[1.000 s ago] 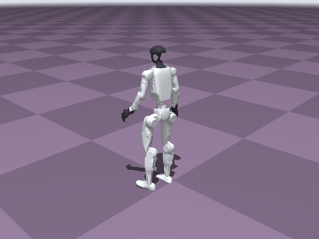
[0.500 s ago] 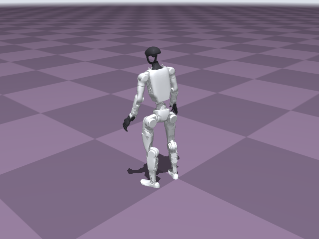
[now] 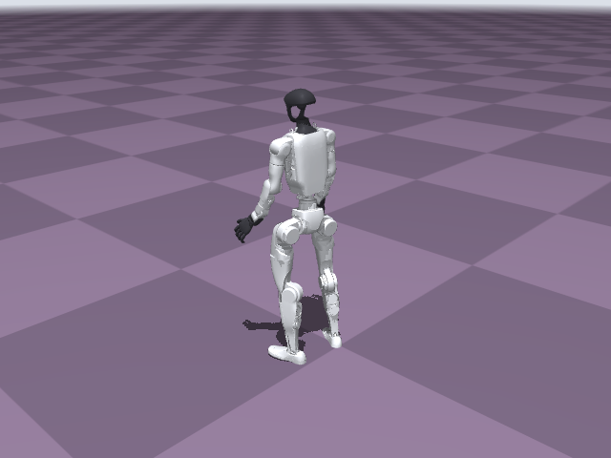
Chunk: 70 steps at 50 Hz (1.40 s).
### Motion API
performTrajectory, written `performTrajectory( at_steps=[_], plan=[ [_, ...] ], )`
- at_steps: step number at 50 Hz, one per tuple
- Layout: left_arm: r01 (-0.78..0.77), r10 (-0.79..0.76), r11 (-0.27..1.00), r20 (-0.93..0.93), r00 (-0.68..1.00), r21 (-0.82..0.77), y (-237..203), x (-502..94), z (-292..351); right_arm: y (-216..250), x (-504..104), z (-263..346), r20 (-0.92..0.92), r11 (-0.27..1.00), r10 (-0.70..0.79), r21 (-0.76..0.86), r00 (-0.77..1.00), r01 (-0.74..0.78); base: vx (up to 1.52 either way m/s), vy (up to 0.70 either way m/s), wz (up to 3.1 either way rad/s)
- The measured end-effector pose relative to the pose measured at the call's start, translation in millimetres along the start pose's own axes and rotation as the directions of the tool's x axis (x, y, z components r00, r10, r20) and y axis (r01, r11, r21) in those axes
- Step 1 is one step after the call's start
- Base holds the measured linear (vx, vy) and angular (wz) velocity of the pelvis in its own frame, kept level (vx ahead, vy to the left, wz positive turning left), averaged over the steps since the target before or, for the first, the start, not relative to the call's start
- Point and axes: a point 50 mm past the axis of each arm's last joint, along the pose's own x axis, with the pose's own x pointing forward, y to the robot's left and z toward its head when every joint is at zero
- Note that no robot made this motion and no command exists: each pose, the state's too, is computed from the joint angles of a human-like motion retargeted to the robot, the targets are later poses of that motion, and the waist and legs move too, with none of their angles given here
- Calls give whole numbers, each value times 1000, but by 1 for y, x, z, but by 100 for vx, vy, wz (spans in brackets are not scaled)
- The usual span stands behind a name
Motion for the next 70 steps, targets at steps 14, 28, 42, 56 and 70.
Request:
performTrajectory(
  at_steps=[14,28,42,56,70],
  plan=[
    [19,-19,1000,-98,995,4,17,-9,-36,-9,0,-13,-40,1000,24,-1,999,-24,0,0,0],
    [12,-17,999,-152,988,-39,17,-13,-48,-10,-6,-33,-93,996,81,-31,992,-84,0,0,0],
    [113,-111,993,-39,993,46,-2,-8,-21,2,-7,-27,-69,990,131,-32,989,-134,0,0,0],
    [38,-44,994,-66,997,-99,3,-3,-15,5,-4,-10,-17,986,157,-55,987,-158,0,0,0],
    [8,-15,998,-107,994,-64,21,-5,-32,7,-5,-12,-21,986,161,-48,987,-162,0,0,0]
  ],
)
